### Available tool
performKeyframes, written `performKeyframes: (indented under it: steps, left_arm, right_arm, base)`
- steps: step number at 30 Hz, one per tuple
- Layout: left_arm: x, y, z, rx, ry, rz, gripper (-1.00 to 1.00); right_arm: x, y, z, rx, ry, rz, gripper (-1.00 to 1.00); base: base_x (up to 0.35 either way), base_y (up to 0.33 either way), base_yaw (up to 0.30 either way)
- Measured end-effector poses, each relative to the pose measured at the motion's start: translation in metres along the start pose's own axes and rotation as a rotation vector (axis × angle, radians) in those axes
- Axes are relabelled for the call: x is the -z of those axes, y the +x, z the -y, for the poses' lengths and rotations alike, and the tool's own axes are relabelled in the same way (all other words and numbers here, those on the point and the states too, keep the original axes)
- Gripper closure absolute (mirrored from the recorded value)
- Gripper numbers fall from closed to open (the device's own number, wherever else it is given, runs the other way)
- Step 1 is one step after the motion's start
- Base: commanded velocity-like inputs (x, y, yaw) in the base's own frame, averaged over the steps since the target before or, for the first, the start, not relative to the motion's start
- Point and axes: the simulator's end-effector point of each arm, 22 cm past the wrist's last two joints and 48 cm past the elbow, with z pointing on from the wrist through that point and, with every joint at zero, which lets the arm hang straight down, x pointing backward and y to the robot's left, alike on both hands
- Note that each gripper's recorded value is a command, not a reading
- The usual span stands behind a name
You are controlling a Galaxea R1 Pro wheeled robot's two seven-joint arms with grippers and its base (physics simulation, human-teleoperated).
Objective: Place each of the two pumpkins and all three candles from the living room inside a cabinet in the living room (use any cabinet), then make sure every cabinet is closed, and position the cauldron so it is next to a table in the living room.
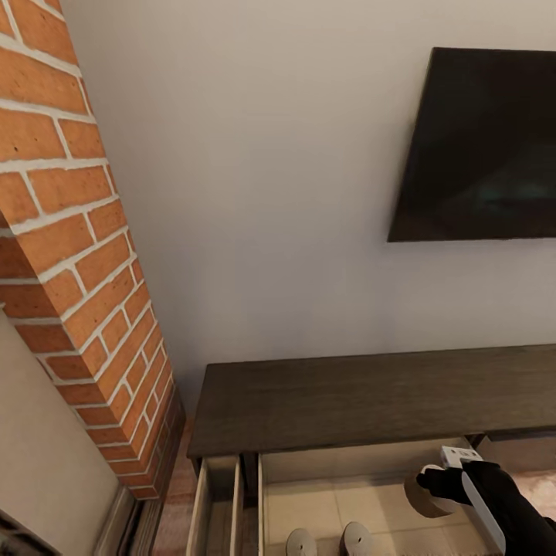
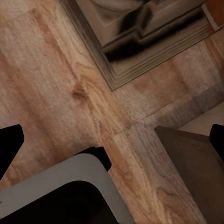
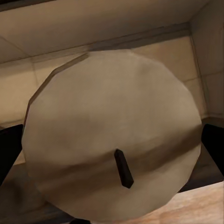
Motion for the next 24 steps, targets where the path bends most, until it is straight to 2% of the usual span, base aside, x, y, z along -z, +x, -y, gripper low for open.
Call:
performKeyframes:
  steps: [10, 13, 17, 19, 20, 21, 24]
  left_arm:
    - [-0.021, -0.037, 0.002, 0.012, 0.007, -0.015, -1.00]
    - [-0.029, -0.052, 0.029, 0.004, 0.048, -0.035, -1.00]
    - [-0.032, -0.065, 0.049, 0.000, 0.069, -0.021, -1.00]
    - [-0.034, -0.066, 0.061, -0.019, 0.080, -0.031, -1.00]
    - [-0.034, -0.072, 0.080, -0.031, 0.101, -0.032, -1.00]
    - [-0.033, -0.075, 0.087, -0.040, 0.107, -0.032, -1.00]
    - [-0.035, -0.080, 0.097, -0.047, 0.105, -0.028, -1.00]
  right_arm:
    - [-0.019, 0.013, -0.002, -0.005, -0.002, -0.010, 1.00]
    - [-0.030, 0.025, -0.004, 0.003, -0.003, -0.034, 1.00]
    - [-0.038, 0.030, -0.007, 0.020, -0.005, -0.035, 1.00]
    - [-0.042, 0.032, -0.009, 0.023, -0.006, -0.035, 1.00]
    - [-0.044, 0.032, -0.010, 0.025, -0.008, -0.026, 1.00]
    - [-0.045, 0.028, -0.010, 0.030, -0.007, -0.004, 1.00]
    - [-0.051, 0.025, -0.012, 0.035, -0.009, 0.025, 1.00]
  base:
    - [0.000, 0.000, -0.001]
    - [0.000, 0.000, 0.000]
    - [0.000, 0.000, 0.000]
    - [0.000, 0.000, -0.028]
    - [0.000, 0.000, -0.032]
    - [0.000, 0.000, -0.016]
    - [0.000, 0.000, -0.009]
